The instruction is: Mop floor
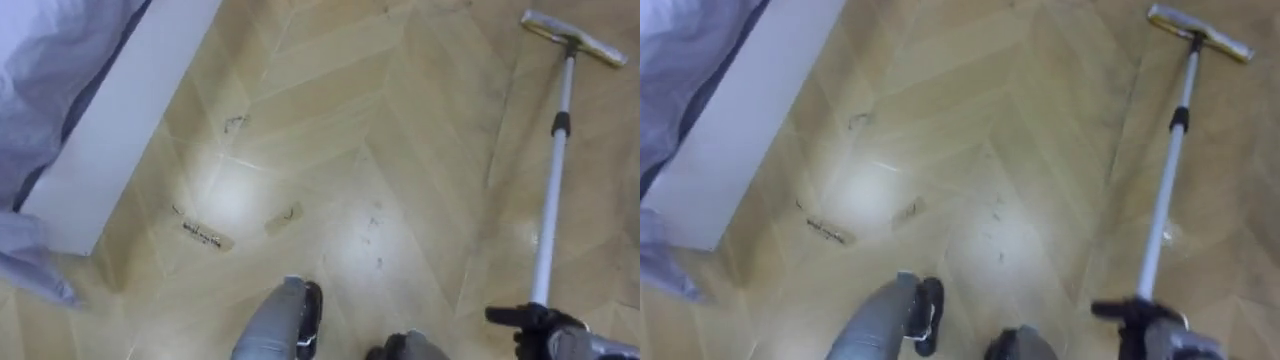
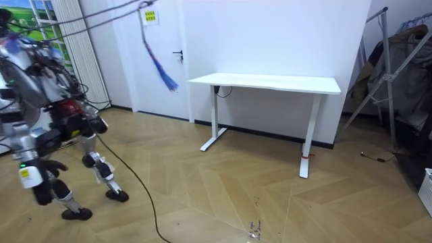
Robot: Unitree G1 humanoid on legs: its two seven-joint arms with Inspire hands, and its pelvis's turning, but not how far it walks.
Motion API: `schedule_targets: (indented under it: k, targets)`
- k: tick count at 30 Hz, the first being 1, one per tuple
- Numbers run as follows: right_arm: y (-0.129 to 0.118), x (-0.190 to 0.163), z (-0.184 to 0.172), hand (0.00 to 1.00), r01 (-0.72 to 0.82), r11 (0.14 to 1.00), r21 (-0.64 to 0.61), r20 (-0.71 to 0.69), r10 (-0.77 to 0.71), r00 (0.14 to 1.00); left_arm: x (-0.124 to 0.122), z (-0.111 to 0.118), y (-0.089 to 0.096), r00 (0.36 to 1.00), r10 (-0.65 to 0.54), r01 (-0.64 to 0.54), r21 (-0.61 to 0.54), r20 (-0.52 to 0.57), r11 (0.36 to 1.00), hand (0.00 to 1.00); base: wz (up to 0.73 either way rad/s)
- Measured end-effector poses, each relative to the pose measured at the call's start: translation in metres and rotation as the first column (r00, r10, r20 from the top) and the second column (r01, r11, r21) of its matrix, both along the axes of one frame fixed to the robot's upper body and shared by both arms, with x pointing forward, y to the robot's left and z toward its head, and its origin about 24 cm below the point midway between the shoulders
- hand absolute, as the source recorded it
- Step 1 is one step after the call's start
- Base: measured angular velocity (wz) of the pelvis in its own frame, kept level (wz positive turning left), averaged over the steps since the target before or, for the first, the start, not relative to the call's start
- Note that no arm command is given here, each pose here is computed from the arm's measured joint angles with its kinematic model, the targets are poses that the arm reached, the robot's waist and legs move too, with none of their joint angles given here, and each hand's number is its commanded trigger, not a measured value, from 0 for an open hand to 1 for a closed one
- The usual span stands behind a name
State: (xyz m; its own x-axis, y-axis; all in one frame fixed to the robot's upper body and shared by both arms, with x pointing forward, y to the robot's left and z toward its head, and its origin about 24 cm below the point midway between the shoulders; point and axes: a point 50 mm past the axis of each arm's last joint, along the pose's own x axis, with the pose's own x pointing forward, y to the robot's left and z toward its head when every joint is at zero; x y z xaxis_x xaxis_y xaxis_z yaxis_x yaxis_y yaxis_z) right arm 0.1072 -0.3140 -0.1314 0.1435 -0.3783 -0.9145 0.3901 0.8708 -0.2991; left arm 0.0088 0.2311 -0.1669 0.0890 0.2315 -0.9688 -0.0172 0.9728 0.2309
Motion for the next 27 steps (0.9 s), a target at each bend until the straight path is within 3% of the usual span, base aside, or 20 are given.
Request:
schedule_targets:
  k: [4,9,14,17,19,21,24,27]
  targets:
    - [0.002,-0.094,-0.014,1.0,0.047,0.998,-0.036,-0.252,-0.055,0.966,0.02,0.002,-0.004,0.995,0.005,-0.004,-0.008,0.102,1.0,0.0,0.17]
    - [0.032,-0.115,-0.026,1.0,0.052,0.999,0.01,-0.31,-0.047,0.95,0.022,0.001,-0.011,0.993,0.007,-0.005,-0.018,0.114,1.0,0.0,-0.38]
    - [0.03,-0.077,-0.024,1.0,0.055,0.998,0.016,-0.283,-0.048,0.958,0.016,0.0,-0.014,0.996,0.016,-0.014,-0.022,0.083,1.0,0.0,0.01]
    - [0.012,0.005,-0.002,1.0,0.012,0.999,-0.033,-0.114,-0.015,0.993,0.016,0.001,-0.009,0.995,0.049,-0.048,-0.014,0.084,0.999,0.0,-0.1]
    - [0.006,0.063,0.021,1.0,-0.02,0.998,-0.053,0.076,0.024,0.997,0.014,0.003,0.002,0.997,0.029,-0.031,0.016,0.073,0.999,0.0,0.05]
    - [0.006,0.089,0.034,1.0,-0.029,0.999,-0.043,0.199,0.037,0.979,0.012,0.004,0.009,0.998,0.02,-0.022,0.038,0.066,0.999,0.0,0.47]
    - [0.005,0.071,0.025,1.0,0.048,0.999,0.023,0.207,-0.051,0.977,0.008,0.005,0.012,0.999,-0.009,0.007,0.041,0.052,0.999,0.0,0.8]
    - [-0.002,0.0,0.001,1.0,0.118,0.992,0.038,0.053,-0.119,0.991,0.001,0.002,0.0,0.999,-0.029,0.029,-0.012,0.019,1.0,0.0,0.55]
